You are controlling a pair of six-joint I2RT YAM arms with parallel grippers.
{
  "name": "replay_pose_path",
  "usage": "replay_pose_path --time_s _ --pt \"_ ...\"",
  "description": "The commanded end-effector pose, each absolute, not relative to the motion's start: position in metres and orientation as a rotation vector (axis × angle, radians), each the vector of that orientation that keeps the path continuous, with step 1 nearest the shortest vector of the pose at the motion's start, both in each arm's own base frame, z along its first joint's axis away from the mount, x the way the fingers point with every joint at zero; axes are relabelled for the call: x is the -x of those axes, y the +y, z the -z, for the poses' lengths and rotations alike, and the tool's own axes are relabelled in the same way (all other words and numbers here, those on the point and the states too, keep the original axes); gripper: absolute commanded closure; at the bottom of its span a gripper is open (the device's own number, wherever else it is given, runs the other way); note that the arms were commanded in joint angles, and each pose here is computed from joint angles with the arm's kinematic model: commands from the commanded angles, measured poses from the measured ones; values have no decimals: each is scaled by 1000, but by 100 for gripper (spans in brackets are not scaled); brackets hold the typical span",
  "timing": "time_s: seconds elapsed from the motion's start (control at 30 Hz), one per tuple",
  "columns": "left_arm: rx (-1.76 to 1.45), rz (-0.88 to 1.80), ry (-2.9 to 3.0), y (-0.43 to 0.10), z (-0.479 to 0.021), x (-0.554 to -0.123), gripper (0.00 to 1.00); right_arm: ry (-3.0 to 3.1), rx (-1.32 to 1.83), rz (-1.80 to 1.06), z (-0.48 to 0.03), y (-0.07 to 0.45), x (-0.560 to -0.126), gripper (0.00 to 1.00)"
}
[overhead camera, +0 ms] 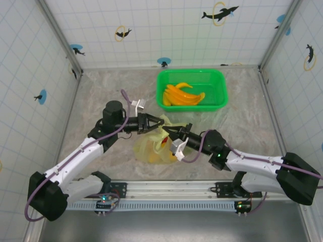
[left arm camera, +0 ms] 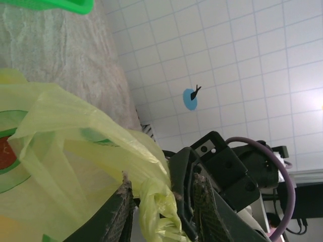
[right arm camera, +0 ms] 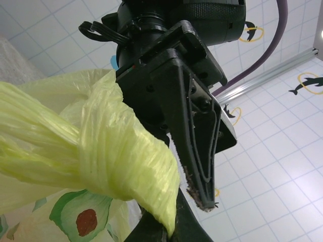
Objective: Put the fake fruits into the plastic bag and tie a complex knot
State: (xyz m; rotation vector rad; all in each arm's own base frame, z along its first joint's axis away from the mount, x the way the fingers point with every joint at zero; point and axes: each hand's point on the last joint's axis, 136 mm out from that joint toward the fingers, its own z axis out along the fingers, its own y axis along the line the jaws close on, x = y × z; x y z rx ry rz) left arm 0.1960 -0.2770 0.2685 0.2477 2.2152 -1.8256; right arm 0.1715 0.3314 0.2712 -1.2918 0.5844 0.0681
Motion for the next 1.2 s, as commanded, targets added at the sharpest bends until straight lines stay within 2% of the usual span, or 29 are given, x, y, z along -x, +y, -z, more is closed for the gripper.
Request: replay_pose_path --time_s 0.0,0.1,0.2,0.23,0.4,0.47,0.57,0.67,0.73,0.87,0.93,1.03,1.1,1.13,1.17 --pt "-295 1819 2206 -278 -269 -194 70 550 1255 -55 -287 333 -171 100" --pt "-317 1854 2191 -280 -274 -191 80 557 1259 -48 -286 334 -172 100" --pt "-331 1859 2190 -282 -273 -190 97 568 1265 -48 -283 334 -174 100" --pt "-334 1854 2190 -283 -272 -191 100 570 1265 -47 -283 334 -174 100" --pt "-312 1757 2157 -280 -276 -204 100 623 1285 -52 -277 336 -181 94" --pt "-292 1722 2116 -278 -284 -214 100 667 1276 -64 -276 335 -186 85" --pt "-253 1687 2088 -276 -289 -230 100 724 1256 -85 -273 330 -192 81" --pt "-223 1686 2082 -277 -285 -239 100 767 1248 -108 -269 326 -197 72" --pt "-202 1675 2089 -277 -279 -246 100 785 1246 -123 -269 324 -197 64" --pt "-178 1662 2070 -276 -280 -255 100 805 1256 -167 -270 319 -191 57" --pt "-176 1657 2067 -275 -280 -258 100 833 1204 -238 -280 313 -186 49" --pt "-176 1660 2059 -275 -281 -258 100 962 1026 -404 -308 301 -188 49" --pt "-180 1659 2055 -275 -281 -258 100 1196 845 -572 -319 292 -203 45" --pt "-177 1655 2057 -274 -280 -258 100 1301 817 -629 -315 293 -208 48" --pt "-178 1651 2056 -274 -280 -258 100 1384 843 -670 -307 299 -208 59"
